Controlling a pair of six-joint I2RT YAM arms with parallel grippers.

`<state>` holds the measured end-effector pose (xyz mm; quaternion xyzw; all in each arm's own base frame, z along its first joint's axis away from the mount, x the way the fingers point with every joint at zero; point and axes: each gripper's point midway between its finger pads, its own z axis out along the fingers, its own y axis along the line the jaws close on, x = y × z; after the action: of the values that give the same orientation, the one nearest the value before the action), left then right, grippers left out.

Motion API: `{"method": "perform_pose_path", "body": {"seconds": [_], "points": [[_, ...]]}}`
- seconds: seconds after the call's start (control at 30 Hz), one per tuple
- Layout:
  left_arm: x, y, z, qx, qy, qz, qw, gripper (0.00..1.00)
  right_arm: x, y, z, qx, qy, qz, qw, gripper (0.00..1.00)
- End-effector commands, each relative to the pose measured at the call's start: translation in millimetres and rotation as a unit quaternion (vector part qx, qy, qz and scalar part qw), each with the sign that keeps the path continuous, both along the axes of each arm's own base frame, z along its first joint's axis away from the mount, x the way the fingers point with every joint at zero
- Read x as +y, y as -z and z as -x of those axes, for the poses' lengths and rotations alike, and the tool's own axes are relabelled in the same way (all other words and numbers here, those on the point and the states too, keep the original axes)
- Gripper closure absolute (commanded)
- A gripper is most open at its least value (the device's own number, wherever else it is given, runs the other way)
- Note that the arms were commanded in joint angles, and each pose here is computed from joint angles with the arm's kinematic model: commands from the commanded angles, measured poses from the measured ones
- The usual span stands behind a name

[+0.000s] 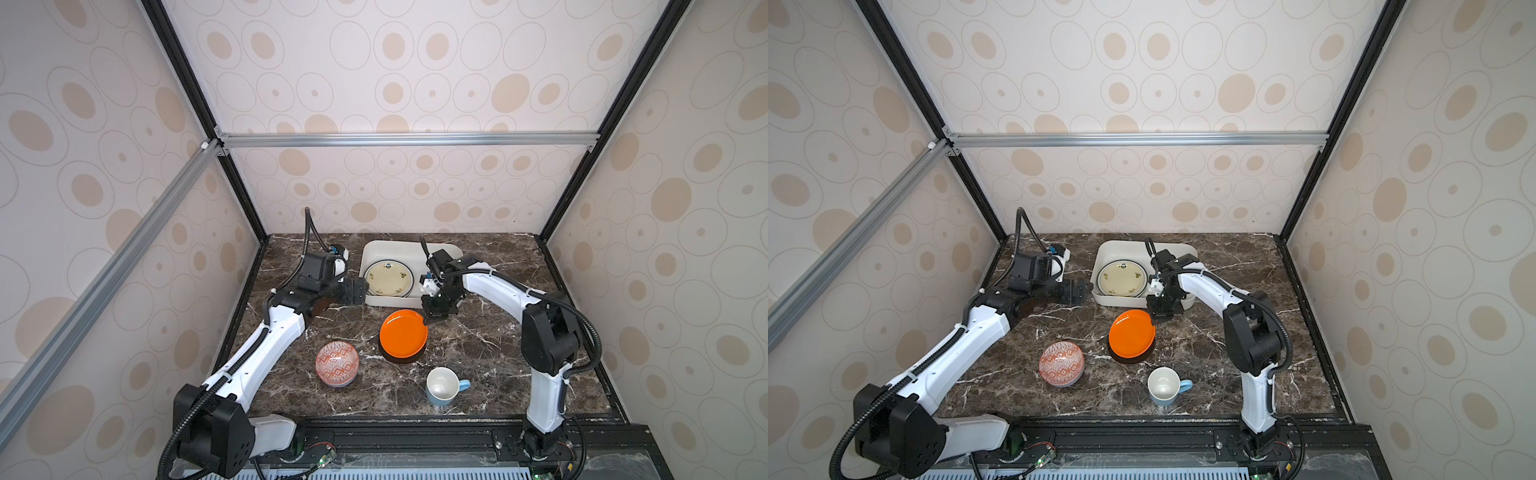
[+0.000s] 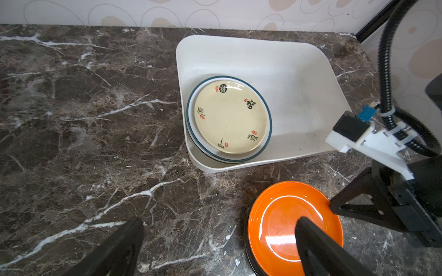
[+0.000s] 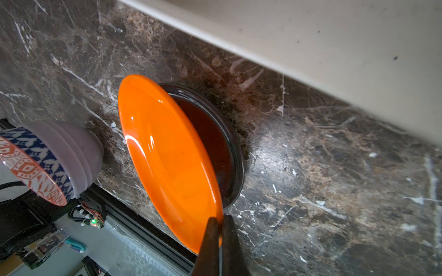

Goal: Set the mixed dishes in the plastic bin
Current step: 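Tilt the orange plate up on edge and lift it with the right gripper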

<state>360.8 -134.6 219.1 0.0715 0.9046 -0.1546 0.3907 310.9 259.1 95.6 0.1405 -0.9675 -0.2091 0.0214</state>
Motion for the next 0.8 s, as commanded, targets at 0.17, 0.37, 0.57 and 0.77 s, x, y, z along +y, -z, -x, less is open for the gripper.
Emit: {"method": "perform_pose_path", "body": {"seconds": [0.17,0.37,0.57,0.77], "points": [[18,-28,-18,-0.032,-0.014,-0.036,0.999,0.01,14,-62,9,-0.019,-0.021,-0.072,0.997,1.0],[39,-47,-31,-0.048,-0.037,-0.046,0.997,0.01,18,-88,-3,-0.042,-0.016,-0.096,0.994,1.0],[42,-56,-45,-0.056,-0.045,-0.043,0.997,0.01,29,-100,-33,-0.065,-0.003,-0.118,0.991,1.0],[40,-69,-63,-0.07,-0.043,-0.036,0.996,0.01,36,-101,-79,-0.081,0.016,-0.132,0.988,1.0]]}}
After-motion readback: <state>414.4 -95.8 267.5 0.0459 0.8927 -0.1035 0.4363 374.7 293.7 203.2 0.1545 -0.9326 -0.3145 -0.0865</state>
